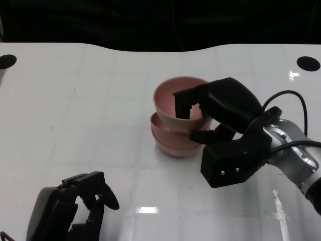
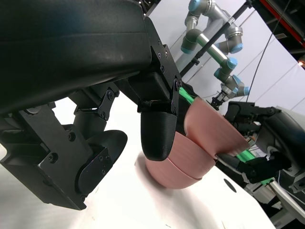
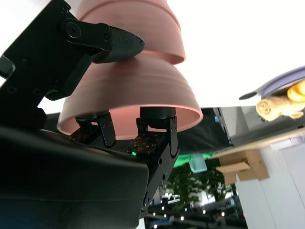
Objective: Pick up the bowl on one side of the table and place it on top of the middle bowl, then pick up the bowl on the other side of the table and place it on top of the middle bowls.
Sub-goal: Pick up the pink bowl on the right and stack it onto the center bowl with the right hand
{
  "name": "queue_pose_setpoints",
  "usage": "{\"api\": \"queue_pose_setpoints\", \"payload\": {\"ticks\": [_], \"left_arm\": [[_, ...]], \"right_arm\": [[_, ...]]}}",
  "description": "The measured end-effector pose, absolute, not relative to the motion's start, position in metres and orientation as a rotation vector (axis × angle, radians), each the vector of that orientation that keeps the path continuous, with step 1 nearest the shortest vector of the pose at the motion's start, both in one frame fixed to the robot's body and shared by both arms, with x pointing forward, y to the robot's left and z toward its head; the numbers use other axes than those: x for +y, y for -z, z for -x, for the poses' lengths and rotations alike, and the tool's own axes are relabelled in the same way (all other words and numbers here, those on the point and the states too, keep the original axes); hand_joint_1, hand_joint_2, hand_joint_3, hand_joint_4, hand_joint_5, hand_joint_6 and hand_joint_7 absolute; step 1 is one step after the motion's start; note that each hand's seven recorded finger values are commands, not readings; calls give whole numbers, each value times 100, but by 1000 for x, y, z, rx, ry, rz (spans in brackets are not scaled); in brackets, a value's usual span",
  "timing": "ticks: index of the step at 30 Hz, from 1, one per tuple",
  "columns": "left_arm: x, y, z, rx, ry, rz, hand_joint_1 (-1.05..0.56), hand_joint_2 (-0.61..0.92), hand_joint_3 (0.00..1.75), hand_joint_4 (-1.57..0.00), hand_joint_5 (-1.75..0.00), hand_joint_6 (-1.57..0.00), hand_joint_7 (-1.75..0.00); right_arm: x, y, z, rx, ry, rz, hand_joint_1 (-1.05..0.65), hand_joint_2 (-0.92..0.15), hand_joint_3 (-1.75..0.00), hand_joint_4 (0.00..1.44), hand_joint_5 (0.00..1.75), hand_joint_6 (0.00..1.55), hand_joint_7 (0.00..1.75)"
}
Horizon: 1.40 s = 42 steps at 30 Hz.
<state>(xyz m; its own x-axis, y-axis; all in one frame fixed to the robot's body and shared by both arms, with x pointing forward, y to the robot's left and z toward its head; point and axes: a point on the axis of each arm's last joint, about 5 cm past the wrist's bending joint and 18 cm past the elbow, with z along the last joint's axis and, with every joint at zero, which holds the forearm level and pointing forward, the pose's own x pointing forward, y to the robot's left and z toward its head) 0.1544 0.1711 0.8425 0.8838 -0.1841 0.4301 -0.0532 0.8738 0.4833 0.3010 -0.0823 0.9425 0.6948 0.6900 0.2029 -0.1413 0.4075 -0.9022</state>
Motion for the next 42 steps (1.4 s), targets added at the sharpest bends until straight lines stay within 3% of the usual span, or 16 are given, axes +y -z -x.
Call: {"api": "queue_pose_setpoints", "payload": {"ticks": [2,3,5,8,16,23,33,42], "left_arm": [[171,-842,-154,-486,72,-507,1,28,153,-87,-165,-83,-144],[171,-842,-154,-486,72,-507,1,28,153,-86,-165,-83,-144],[171,-842,-155,-486,73,-508,0,28,153,-86,-165,-83,-144],[170,-843,-155,-489,82,-519,-1,28,153,-86,-165,-82,-144],[171,-842,-155,-490,90,-530,0,28,153,-86,-165,-83,-144],[171,-842,-155,-490,90,-532,0,27,153,-85,-165,-83,-144],[172,-843,-156,-493,93,-536,1,27,153,-86,-165,-84,-143],[172,-843,-157,-496,94,-537,0,26,154,-86,-165,-83,-144]], "right_arm": [[-83,-940,-301,-607,-575,1028,-16,-63,-50,83,116,97,30],[-83,-939,-301,-602,-578,1029,-19,-70,-37,79,103,96,18],[-83,-937,-301,-593,-587,1037,-30,-86,-13,69,53,82,4],[-83,-935,-300,-587,-619,1081,-46,-91,-11,53,26,64,0],[-84,-934,-300,-599,-611,1101,-58,-92,-17,41,19,52,0],[-88,-937,-300,-611,-604,1110,-68,-92,-29,22,12,29,0],[-102,-933,-287,-634,-577,1086,-66,-92,-28,21,15,30,1],[-119,-928,-271,-649,-560,1083,-61,-92,-16,22,20,36,4]]}}
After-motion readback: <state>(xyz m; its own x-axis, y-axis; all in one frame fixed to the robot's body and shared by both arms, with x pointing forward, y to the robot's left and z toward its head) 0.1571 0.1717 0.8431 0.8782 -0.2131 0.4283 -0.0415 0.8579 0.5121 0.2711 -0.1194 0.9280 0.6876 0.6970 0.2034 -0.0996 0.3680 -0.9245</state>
